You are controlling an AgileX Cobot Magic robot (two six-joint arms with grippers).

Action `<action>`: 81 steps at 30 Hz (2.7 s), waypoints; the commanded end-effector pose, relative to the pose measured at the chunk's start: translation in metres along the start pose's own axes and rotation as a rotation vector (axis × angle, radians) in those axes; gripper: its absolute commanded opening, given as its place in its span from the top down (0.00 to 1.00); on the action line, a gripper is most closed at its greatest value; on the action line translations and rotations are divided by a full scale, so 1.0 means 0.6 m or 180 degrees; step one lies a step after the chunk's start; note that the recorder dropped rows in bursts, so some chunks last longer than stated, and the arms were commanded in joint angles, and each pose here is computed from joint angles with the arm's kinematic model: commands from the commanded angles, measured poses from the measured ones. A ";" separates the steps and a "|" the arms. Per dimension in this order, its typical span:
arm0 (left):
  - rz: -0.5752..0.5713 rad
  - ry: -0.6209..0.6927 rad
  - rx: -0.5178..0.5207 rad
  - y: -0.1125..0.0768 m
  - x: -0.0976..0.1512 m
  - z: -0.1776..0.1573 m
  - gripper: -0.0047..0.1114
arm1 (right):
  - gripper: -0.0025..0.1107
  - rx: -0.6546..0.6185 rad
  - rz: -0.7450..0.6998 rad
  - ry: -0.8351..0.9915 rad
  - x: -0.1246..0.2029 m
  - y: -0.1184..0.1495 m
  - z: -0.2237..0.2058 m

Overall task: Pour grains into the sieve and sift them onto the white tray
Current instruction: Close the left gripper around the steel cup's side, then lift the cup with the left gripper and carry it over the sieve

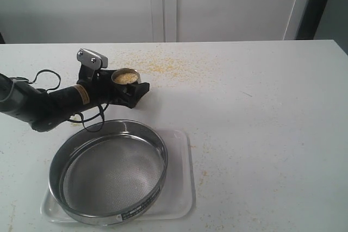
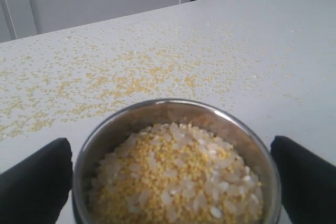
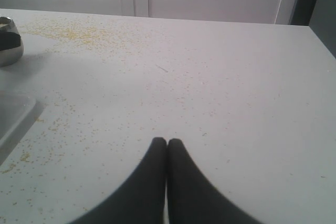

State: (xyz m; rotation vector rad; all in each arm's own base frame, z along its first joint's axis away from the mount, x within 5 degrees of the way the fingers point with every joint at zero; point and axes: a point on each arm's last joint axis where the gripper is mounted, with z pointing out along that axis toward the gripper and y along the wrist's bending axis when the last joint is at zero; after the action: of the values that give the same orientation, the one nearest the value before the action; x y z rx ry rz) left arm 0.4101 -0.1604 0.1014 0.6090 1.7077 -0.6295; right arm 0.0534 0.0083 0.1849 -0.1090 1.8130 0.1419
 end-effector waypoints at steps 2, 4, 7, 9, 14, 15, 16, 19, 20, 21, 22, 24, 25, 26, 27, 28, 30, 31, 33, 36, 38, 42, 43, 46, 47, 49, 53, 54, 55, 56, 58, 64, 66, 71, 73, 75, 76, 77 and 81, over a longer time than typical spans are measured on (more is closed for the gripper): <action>-0.0002 0.0002 -0.0038 -0.001 -0.002 0.003 0.06 | 0.98 0.0025 -0.0002 -0.0032 0.001 -0.001 0.000; -0.0009 0.0028 -0.0044 0.000 0.002 0.003 0.06 | 0.98 0.0025 -0.0002 -0.0032 0.001 -0.001 0.000; -0.0015 0.0053 -0.0050 0.003 0.009 0.008 0.06 | 0.98 0.0025 -0.0002 -0.0032 0.001 -0.001 0.000; -0.0029 0.0033 -0.0048 0.004 0.012 0.010 0.06 | 0.98 0.0025 -0.0002 -0.0032 0.001 -0.001 0.000; -0.0026 0.0059 -0.0067 0.005 0.014 0.011 0.06 | 0.98 0.0025 -0.0002 -0.0032 0.001 -0.001 0.000; -0.0010 0.0063 -0.0059 0.005 0.014 0.011 0.06 | 0.98 0.0025 -0.0002 -0.0032 0.001 -0.001 0.000; -0.0003 0.0063 -0.0059 0.005 0.014 0.011 0.06 | 0.98 0.0025 -0.0002 -0.0032 0.001 -0.001 0.000; -0.0003 0.0063 -0.0059 0.005 0.014 0.011 0.06 | 0.98 0.0025 -0.0002 -0.0032 0.001 -0.001 0.000; -0.0003 0.0063 -0.0059 0.005 0.014 0.011 0.07 | 0.98 0.0025 -0.0002 -0.0032 0.001 -0.001 0.000; -0.0003 0.0071 -0.0062 0.005 0.014 0.011 0.08 | 0.98 0.0025 -0.0002 -0.0032 0.001 -0.001 0.000; -0.0003 0.0088 -0.0070 0.005 0.015 0.011 0.11 | 0.98 0.0025 -0.0002 -0.0032 0.001 -0.001 0.000; 0.0019 0.0102 -0.0056 0.005 0.016 0.011 0.19 | 0.98 0.0025 -0.0002 -0.0032 0.001 -0.001 0.000; 0.0033 0.0106 -0.0047 0.004 0.016 0.011 0.24 | 0.98 0.0025 -0.0002 -0.0032 0.001 -0.001 0.000; 0.0042 0.0110 -0.0037 0.004 0.016 0.011 0.30 | 0.98 0.0025 -0.0002 -0.0032 0.001 -0.001 0.000; 0.0041 0.0110 -0.0038 0.004 0.016 0.011 0.38 | 0.98 0.0025 -0.0002 -0.0032 0.001 -0.001 0.000; 0.0046 0.0113 -0.0033 0.004 0.016 0.011 0.47 | 0.98 0.0025 -0.0002 -0.0032 0.001 -0.001 0.000; 0.0077 0.0130 -0.0040 0.004 0.017 0.011 0.66 | 0.98 0.0025 -0.0002 -0.0032 0.001 -0.001 0.000; 0.0093 0.0136 -0.0042 0.004 0.017 0.011 0.77 | 0.98 0.0025 -0.0002 -0.0032 0.001 -0.001 0.000; 0.0111 0.0134 -0.0041 0.004 0.017 0.011 0.96 | 0.98 0.0025 -0.0002 -0.0032 0.001 -0.001 0.000; 0.0130 0.0137 -0.0034 0.004 0.017 0.011 0.96 | 0.98 0.0025 -0.0002 -0.0032 0.001 -0.001 0.000; 0.0124 0.0137 -0.0034 0.004 0.017 0.011 0.96 | 0.98 0.0025 -0.0002 -0.0032 0.001 -0.001 0.000; 0.0123 0.0136 -0.0030 0.003 0.015 0.011 0.96 | 0.98 0.0025 -0.0002 -0.0032 0.001 -0.001 0.000; 0.0142 0.0134 -0.0012 0.003 0.014 0.011 0.96 | 0.98 0.0025 -0.0002 -0.0032 0.001 -0.001 0.000; 0.0174 0.0131 -0.0017 0.002 0.005 0.009 0.96 | 0.98 0.0025 -0.0002 -0.0032 0.001 -0.001 0.000; 0.0181 0.0147 -0.0031 0.003 0.003 0.008 0.96 | 0.98 0.0025 -0.0002 -0.0032 0.001 -0.001 0.000; 0.0266 0.0185 -0.0044 0.002 -0.013 0.005 0.96 | 0.98 0.0025 -0.0002 -0.0032 0.001 -0.001 0.000; 0.0325 0.0153 -0.0030 -0.002 -0.040 -0.001 0.96 | 0.98 0.0025 -0.0002 -0.0032 0.001 -0.001 0.000; 0.0320 0.0135 -0.0032 -0.003 -0.044 -0.002 0.96 | 0.98 0.0025 -0.0002 -0.0032 0.001 -0.001 0.000; 0.0326 0.0104 -0.0026 -0.004 -0.053 -0.004 0.96 | 0.98 0.0025 -0.0002 -0.0032 0.001 -0.001 0.000; 0.0336 0.0094 -0.0004 -0.006 -0.058 -0.006 0.96 | 0.98 0.0025 -0.0002 -0.0032 0.001 -0.001 0.000; 0.0361 0.0082 0.0034 -0.009 -0.073 -0.010 0.96 | 0.98 0.0025 -0.0002 -0.0032 0.001 -0.001 0.000; 0.0393 0.0043 0.0045 -0.026 -0.135 -0.041 0.96 | 0.98 0.0025 -0.0002 -0.0032 0.001 -0.001 0.000; 0.0391 0.0029 0.0023 -0.034 -0.149 -0.057 0.96 | 0.98 0.0025 -0.0002 -0.0032 0.001 -0.001 0.000; 0.0356 -0.0038 0.0019 -0.058 -0.174 -0.103 0.96 | 0.98 0.0025 -0.0002 -0.0032 0.001 -0.001 0.000; 0.0310 -0.0058 0.0025 -0.070 -0.183 -0.126 0.96 | 0.98 0.0025 -0.0002 -0.0032 0.001 -0.001 0.000; 0.0333 -0.0038 0.0066 -0.084 -0.188 -0.150 0.96 | 0.98 0.0025 -0.0002 -0.0032 0.001 -0.001 0.000; 0.0330 -0.0034 0.0072 -0.089 -0.191 -0.158 0.96 | 0.98 0.0025 -0.0002 -0.0032 0.001 -0.001 0.000; 0.0292 -0.0030 0.0050 -0.095 -0.195 -0.172 0.96 | 0.98 0.0025 -0.0002 -0.0032 0.001 -0.001 0.000; 0.0244 -0.0052 0.0034 -0.116 -0.200 -0.213 0.96 | 0.98 0.0025 -0.0002 -0.0032 0.001 -0.001 0.000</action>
State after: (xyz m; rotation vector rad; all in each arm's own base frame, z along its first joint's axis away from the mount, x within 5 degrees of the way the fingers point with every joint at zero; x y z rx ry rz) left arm 0.3104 -0.1324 0.2398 0.6838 1.6893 -0.5588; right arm 0.0534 0.0083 0.1849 -0.1090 1.8130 0.1419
